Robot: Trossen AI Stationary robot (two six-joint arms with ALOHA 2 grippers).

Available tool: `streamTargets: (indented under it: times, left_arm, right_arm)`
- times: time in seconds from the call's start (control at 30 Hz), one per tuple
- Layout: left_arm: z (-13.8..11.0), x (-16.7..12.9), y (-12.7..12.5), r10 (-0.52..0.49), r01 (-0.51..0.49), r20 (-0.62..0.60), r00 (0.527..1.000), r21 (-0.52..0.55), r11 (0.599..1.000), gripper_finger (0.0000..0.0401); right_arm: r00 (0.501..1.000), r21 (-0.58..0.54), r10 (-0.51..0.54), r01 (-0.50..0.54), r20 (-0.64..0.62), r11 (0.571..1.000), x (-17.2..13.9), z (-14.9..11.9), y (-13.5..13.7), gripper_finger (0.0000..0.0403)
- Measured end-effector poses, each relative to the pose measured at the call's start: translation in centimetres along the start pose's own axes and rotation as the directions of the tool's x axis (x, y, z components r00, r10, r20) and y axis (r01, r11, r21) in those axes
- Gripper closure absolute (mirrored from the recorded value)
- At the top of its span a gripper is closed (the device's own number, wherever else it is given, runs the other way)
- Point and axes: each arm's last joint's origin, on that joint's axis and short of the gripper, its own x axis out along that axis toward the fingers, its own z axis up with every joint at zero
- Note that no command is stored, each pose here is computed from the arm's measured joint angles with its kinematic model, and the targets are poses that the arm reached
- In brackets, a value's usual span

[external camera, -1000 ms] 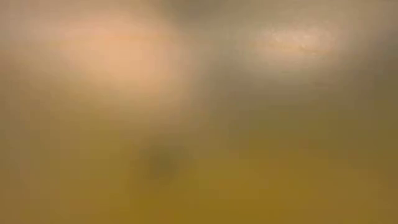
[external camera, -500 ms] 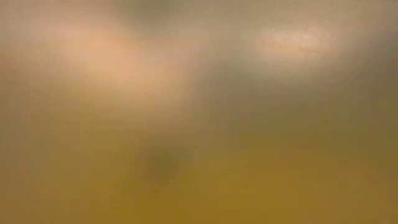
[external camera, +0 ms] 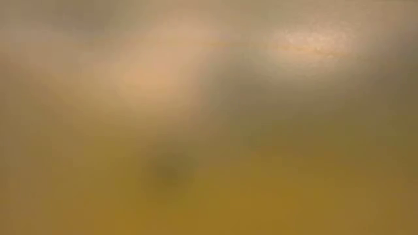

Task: Pick & Place food coloring
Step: Put the small purple food coloring bottle in the yellow bin

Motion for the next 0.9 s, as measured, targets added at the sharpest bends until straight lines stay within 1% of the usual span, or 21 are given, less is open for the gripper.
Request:
streamTargets:
  times: [0.17, 0.37, 0.5, 0.67, 0.8, 0.9]
  left_arm:
    - [-3.2, 0.3, 0.2, -0.029, 0.025, 0.025, 0.999, 0.159, 0.987, 0.0287]
    - [-5.5, 0.9, 0.4, -0.028, 0.021, 0.015, 1.000, 0.334, 0.942, 0.0287]
    - [-6.1, 1.4, 0.7, -0.036, 0.032, 0.004, 0.999, 0.389, 0.921, 0.0287]
    - [-6.7, 2.4, 1.0, -0.097, 0.102, -0.033, 0.995, 0.432, 0.896, 0.0287]
    - [-6.7, 2.6, 1.3, -0.098, 0.103, -0.035, 0.995, 0.477, 0.873, 0.0287]
    - [-6.6, 2.7, 1.9, -0.086, 0.090, -0.030, 0.996, 0.482, 0.872, 0.0287]
  right_arm:
    - [1.000, 0.000, 0.000, 0.000, 0.000, 1.000, 0.0, 0.0, 0.0, 0.0266]
    - [1.000, 0.000, 0.000, 0.000, 0.000, 1.000, 0.0, 0.0, 0.0, 0.0265]
    - [1.000, 0.000, 0.000, 0.000, -0.001, 1.000, 0.0, 0.0, 0.0, 0.0264]
    - [1.000, 0.000, 0.000, 0.000, 0.000, 1.000, 0.0, 0.0, 0.0, 0.0266]
    - [1.000, 0.000, 0.000, 0.000, 0.000, 1.000, 0.0, 0.0, 0.0, 0.0264]
    - [1.000, 0.000, 0.000, 0.000, -0.001, 1.000, 0.0, 0.0, 0.0, 0.0264]
